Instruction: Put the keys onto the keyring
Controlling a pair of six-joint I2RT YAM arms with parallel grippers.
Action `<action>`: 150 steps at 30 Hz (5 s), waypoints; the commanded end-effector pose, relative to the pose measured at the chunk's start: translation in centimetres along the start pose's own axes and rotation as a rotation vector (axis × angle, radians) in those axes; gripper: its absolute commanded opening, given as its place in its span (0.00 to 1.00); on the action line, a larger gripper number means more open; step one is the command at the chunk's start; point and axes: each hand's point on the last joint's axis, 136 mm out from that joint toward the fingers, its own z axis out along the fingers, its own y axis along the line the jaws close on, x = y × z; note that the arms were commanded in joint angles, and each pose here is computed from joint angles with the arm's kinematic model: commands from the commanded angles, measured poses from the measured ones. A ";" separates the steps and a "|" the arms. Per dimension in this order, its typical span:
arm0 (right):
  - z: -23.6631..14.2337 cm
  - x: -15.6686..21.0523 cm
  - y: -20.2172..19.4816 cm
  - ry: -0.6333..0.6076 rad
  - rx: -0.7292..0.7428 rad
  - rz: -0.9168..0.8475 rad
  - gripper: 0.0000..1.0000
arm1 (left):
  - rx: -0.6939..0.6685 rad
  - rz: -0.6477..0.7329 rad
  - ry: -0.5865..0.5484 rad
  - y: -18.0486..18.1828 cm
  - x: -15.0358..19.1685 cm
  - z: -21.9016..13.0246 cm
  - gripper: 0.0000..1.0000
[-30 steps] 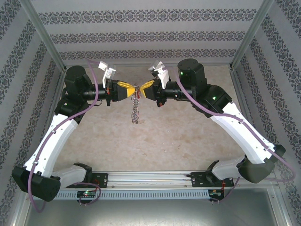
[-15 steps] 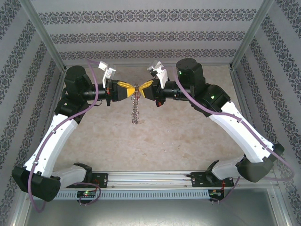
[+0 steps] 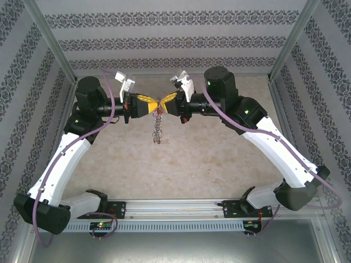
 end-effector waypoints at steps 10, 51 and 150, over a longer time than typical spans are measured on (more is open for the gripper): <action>-0.2 -0.4 0.8 -0.002 -0.015 -0.046 0.00 | 0.028 0.064 -0.024 -2.1 -1.3 -0.2 0.00; -1.8 -4.3 2.8 -0.121 -0.162 0.068 0.43 | 0.078 0.159 -0.086 -4.1 -3.7 -0.6 0.00; -2.0 0.1 0.9 0.148 0.115 -0.335 0.00 | -0.105 0.359 0.308 -2.0 1.1 3.0 0.00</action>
